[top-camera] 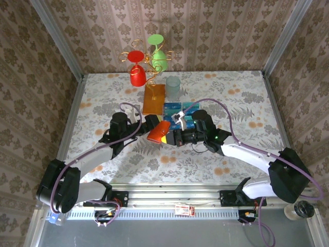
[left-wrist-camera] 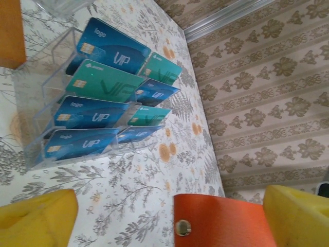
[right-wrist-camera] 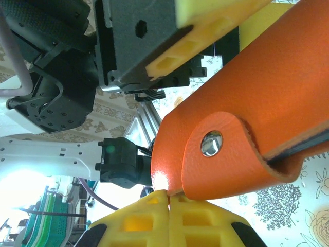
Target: Put the credit cards into the card holder
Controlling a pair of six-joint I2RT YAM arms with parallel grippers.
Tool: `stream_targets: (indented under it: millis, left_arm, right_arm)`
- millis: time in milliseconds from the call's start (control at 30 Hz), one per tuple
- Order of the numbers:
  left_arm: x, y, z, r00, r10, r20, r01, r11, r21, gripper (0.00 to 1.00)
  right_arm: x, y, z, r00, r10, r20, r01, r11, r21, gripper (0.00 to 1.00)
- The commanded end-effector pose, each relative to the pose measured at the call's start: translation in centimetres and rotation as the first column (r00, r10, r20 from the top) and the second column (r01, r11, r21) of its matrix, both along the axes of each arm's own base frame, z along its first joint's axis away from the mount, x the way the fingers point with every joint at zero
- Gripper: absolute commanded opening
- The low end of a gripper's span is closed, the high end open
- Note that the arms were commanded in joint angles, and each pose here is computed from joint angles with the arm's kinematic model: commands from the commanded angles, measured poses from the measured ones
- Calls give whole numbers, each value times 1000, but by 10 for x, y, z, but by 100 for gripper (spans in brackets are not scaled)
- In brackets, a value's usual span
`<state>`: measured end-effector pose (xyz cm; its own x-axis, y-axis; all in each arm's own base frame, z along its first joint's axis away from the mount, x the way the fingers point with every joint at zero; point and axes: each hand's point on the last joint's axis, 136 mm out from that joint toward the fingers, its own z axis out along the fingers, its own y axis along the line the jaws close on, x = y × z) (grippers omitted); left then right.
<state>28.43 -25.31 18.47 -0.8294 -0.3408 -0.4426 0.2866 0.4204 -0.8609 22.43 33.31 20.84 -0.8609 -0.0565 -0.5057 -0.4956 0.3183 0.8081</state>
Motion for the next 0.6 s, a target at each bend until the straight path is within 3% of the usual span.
stream_targets:
  millis: [0, 567]
  left_arm:
    - [0, -9, 23, 998, -29, 58, 32, 998, -58, 89]
    - [-2, -15, 25, 997, -29, 76, 36, 995, -92, 61]
  right_arm:
    - [2, 8, 20, 998, 27, 65, -30, 998, 46, 0]
    - [3, 5, 14, 998, 11, 60, -13, 999, 33, 0]
